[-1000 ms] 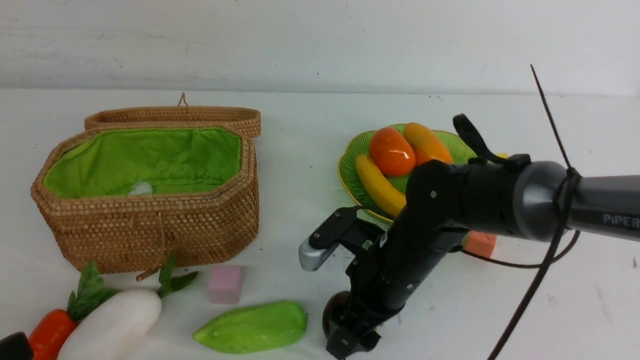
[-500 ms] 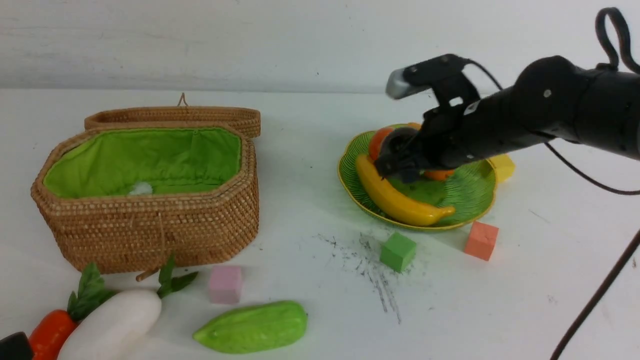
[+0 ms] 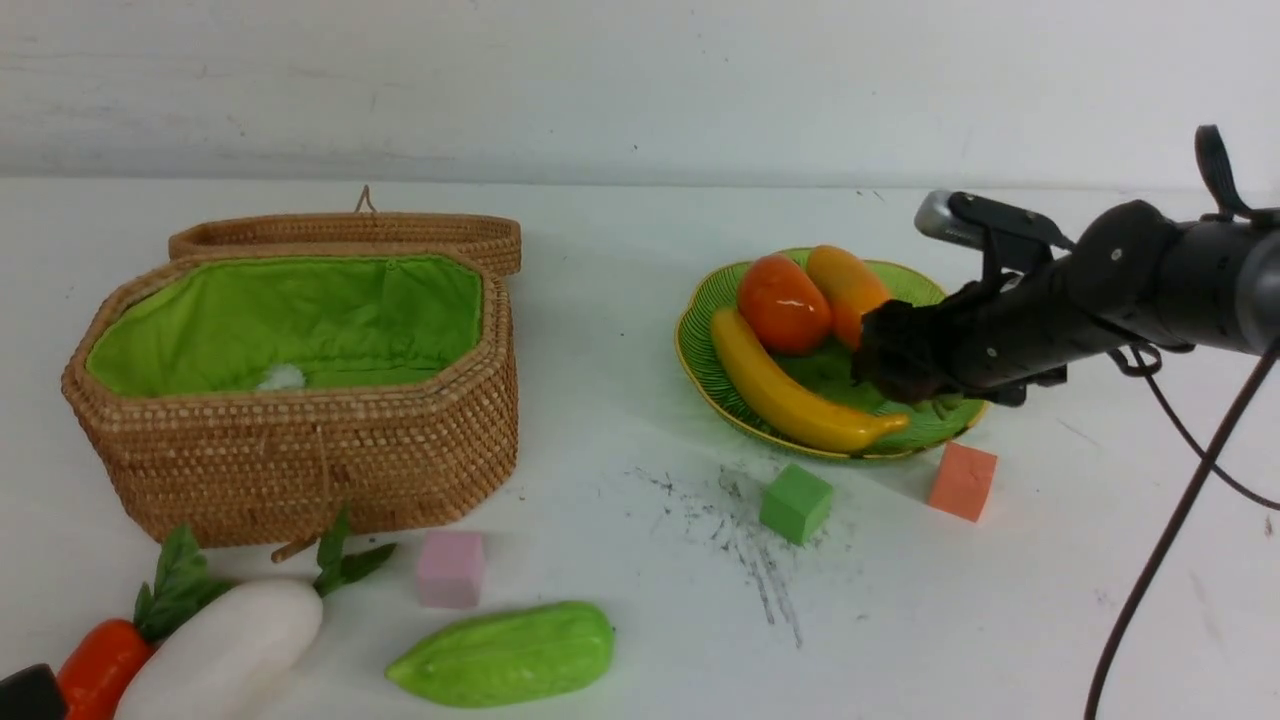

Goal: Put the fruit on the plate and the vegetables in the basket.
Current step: Use the right arm to grab a mangosteen and put it into the right plate, then take a daikon with your left arm and place it on the basket on the left.

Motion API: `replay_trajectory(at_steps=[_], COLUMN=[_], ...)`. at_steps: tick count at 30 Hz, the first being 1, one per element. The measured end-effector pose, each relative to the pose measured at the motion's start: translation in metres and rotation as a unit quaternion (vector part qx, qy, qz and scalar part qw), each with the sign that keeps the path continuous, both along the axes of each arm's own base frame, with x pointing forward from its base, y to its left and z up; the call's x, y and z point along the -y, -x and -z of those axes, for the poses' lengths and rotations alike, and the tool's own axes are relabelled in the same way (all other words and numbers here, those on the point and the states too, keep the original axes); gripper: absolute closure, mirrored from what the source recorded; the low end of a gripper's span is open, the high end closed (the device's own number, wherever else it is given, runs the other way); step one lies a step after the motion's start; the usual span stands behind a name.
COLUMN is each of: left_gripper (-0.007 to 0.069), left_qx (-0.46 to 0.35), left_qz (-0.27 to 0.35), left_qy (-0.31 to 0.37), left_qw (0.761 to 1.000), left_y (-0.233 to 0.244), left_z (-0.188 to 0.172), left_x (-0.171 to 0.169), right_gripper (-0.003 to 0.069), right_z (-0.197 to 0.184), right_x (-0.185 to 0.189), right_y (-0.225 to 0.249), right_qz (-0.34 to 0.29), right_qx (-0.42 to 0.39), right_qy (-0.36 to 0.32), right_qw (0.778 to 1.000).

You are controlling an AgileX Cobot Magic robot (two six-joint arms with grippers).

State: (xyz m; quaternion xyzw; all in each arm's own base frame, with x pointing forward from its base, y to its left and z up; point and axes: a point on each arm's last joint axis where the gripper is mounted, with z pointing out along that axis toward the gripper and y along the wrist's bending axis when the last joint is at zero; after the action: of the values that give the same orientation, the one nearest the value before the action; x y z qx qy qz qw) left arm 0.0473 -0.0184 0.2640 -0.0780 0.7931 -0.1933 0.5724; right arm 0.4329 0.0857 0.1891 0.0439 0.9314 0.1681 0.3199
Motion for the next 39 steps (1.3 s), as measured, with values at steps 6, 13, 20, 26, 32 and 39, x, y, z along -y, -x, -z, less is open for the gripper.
replay_trajectory(at_steps=[6, 13, 20, 26, 32, 39], left_gripper=[0.0386, 0.0386, 0.0386, 0.0386, 0.0386, 0.0386], left_qx=[0.0, 0.0, 0.0, 0.0, 0.0, 0.0], left_qz=[0.0, 0.0, 0.0, 0.0, -0.002, 0.009], left_qy=[0.0, 0.0, 0.0, 0.0, -0.006, -0.009], left_qw=[1.0, 1.0, 1.0, 1.0, 1.0, 1.0], left_y=[0.0, 0.0, 0.0, 0.0, 0.0, 0.0], left_z=[0.0, 0.0, 0.0, 0.0, 0.0, 0.0], left_x=[0.0, 0.0, 0.0, 0.0, -0.001, 0.0], right_gripper=[-0.0017, 0.0015, 0.0117, 0.0221, 0.0434, 0.0634], right_z=[0.002, -0.013, -0.067, -0.129, -0.185, -0.164], right_x=[-0.001, -0.002, -0.002, 0.0, -0.003, -0.001], right_y=[0.002, 0.007, 0.03, 0.072, 0.153, 0.223], right_qz=[0.002, -0.005, -0.037, -0.12, -0.236, -0.259], right_qx=[-0.019, -0.016, 0.007, 0.041, 0.045, 0.046], right_qy=[-0.01, -0.015, -0.019, 0.015, -0.009, -0.067], right_qw=[1.0, 1.0, 0.999, 0.992, 0.971, 0.962])
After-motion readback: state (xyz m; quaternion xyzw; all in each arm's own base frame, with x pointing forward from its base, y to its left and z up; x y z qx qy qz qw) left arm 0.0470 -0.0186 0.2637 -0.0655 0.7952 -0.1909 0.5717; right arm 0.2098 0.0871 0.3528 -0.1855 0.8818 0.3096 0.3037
